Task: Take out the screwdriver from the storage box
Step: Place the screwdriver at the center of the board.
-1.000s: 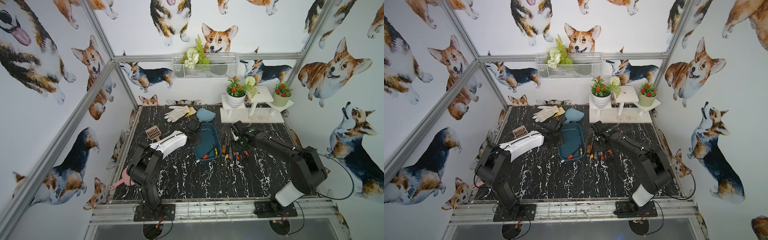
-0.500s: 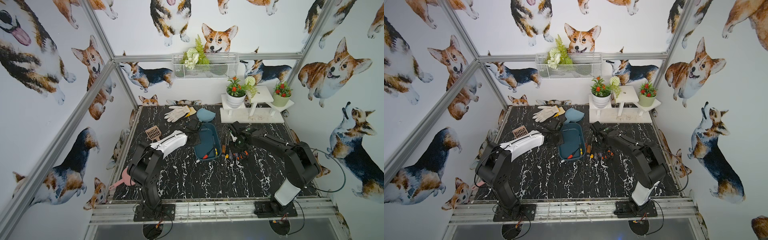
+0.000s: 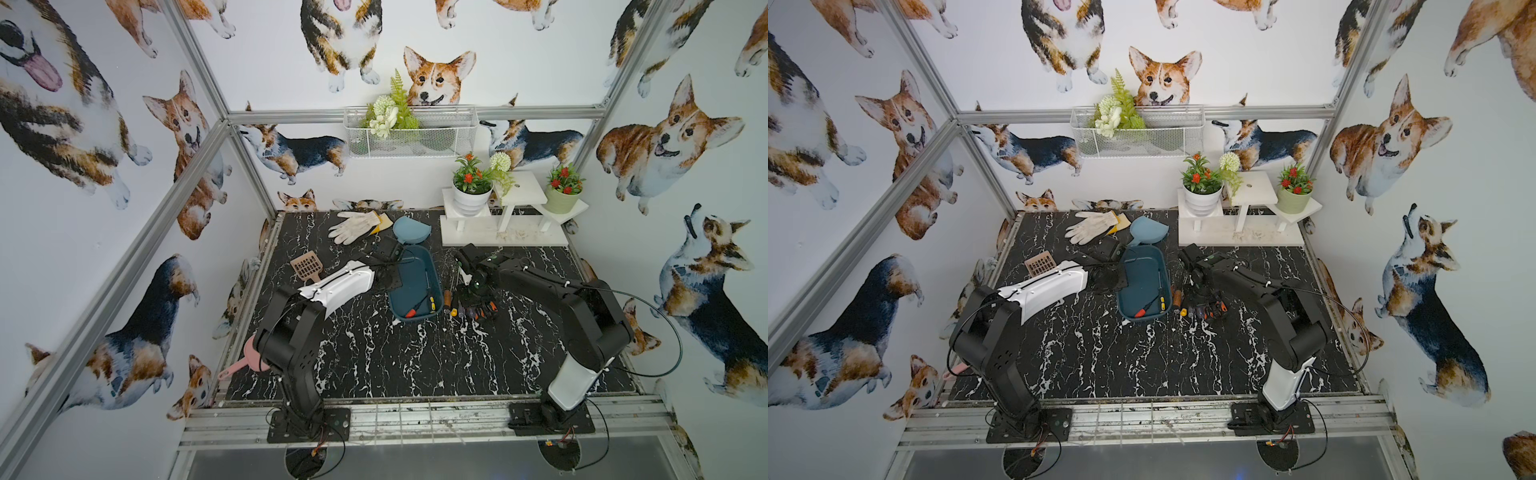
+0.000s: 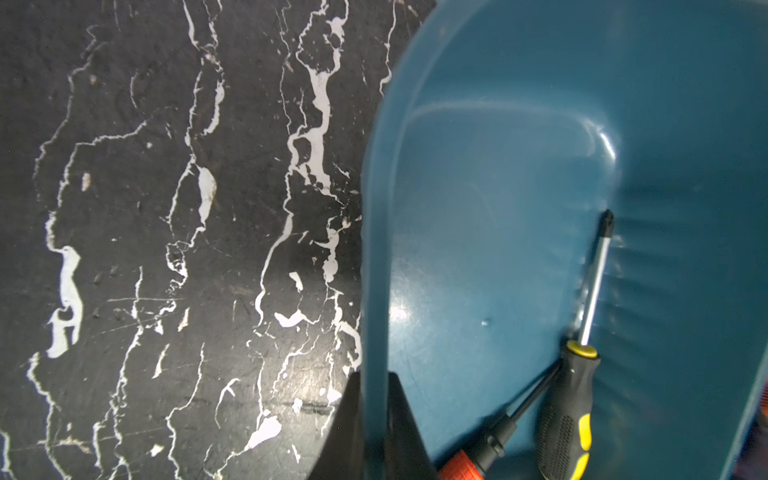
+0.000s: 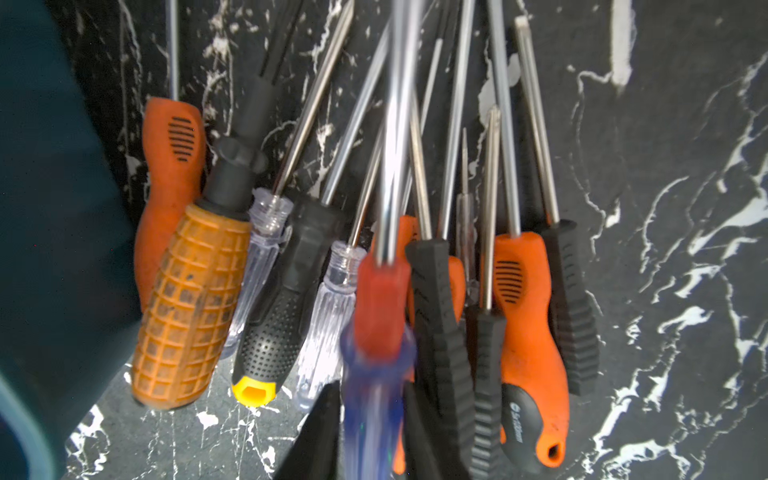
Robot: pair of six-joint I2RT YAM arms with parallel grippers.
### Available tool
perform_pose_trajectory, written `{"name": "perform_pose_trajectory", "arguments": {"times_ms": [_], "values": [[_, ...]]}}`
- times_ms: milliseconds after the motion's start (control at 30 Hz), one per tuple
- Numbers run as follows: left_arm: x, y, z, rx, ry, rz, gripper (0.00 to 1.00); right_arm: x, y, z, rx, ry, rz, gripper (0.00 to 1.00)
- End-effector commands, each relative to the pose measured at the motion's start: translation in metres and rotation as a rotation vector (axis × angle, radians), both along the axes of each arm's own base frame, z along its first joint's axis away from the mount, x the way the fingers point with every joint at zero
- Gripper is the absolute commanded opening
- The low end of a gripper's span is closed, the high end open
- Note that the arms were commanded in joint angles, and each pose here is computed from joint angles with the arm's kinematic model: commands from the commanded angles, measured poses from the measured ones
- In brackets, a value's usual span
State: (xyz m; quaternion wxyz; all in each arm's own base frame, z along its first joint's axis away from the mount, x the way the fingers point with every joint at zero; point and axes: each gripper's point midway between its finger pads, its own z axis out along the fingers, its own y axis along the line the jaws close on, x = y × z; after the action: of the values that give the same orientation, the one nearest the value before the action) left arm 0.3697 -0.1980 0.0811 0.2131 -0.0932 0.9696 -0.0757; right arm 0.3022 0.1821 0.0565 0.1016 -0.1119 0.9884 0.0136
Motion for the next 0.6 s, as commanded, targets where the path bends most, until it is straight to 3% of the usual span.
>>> {"name": "perform_pose_trajectory", "arguments": {"times_ms": [0, 200, 567], "values": [[0.002, 0.000, 0.006, -0.006, -0.020, 0.004, 0.00, 0.002, 0.001, 0.004, 0.000, -0.003, -0.004, 0.47], [0.000, 0.001, 0.005, -0.013, -0.024, 0.011, 0.00, 0.009, 0.005, 0.022, 0.019, -0.043, -0.008, 0.53], [0.001, 0.001, 0.008, -0.019, -0.036, 0.009, 0.00, 0.021, 0.033, 0.082, 0.184, -0.166, 0.014, 0.57]]}}
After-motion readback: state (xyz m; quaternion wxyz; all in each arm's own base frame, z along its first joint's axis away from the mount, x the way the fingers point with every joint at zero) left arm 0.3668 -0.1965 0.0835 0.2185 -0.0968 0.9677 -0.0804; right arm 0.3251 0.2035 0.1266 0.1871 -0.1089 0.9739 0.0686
